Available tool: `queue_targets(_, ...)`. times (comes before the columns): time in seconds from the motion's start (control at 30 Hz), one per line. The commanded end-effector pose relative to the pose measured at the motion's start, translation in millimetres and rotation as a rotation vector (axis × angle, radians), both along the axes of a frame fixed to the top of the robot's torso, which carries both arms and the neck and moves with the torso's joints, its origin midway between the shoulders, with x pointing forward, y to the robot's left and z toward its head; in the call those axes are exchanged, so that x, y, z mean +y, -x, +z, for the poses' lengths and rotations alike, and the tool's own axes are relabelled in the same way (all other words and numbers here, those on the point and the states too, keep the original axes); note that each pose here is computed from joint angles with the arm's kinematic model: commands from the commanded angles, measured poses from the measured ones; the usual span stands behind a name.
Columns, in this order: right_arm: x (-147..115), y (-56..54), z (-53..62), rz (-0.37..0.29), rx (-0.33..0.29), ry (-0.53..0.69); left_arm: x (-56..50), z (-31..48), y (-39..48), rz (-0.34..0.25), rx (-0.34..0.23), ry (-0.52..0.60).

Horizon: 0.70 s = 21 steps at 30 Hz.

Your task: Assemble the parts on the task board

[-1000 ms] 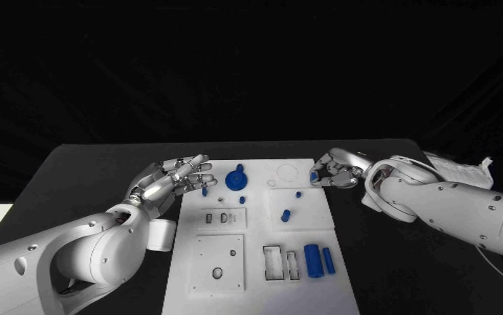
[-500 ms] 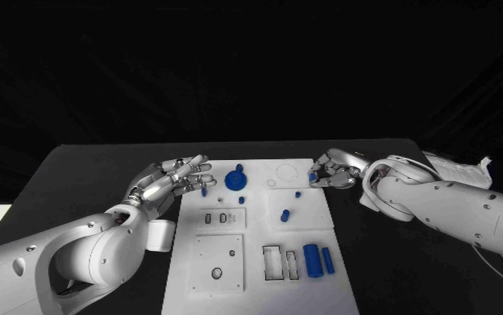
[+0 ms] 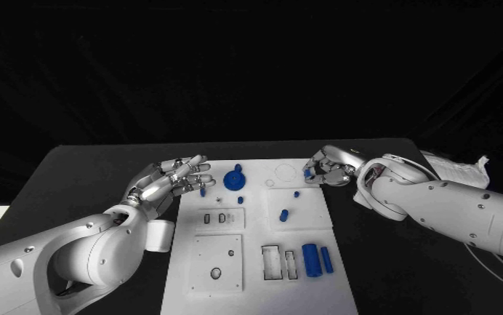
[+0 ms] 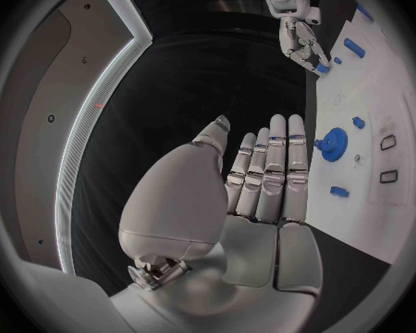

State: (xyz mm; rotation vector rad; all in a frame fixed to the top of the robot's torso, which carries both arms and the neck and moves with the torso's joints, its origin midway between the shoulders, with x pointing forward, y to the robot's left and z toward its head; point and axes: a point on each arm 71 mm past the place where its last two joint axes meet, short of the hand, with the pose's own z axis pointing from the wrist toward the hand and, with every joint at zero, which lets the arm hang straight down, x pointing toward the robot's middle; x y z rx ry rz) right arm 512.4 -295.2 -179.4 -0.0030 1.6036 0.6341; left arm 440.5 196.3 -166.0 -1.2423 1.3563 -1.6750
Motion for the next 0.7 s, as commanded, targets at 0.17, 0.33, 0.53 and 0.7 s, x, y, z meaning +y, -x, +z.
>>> queue_targets(0.17,22.8,4.0,16.0,0.011,-0.081,0.0,-2.5,1.2,-1.3,-0.016,-0.015,0.01)
queue_targets(0.33,58.4,10.7,18.4,0.064,-0.067,-0.006,-2.6,0.4,-3.5,-0.014,-0.019,0.011)
queue_targets(0.53,102.5,22.2,12.5,0.153,-0.032,0.016,-3.1,-0.5,-5.3,-0.012,-0.019,0.011)
queue_targets(0.7,141.6,34.5,0.8,0.227,-0.004,0.058,-3.8,-0.9,-6.8,-0.01,-0.022,0.011)
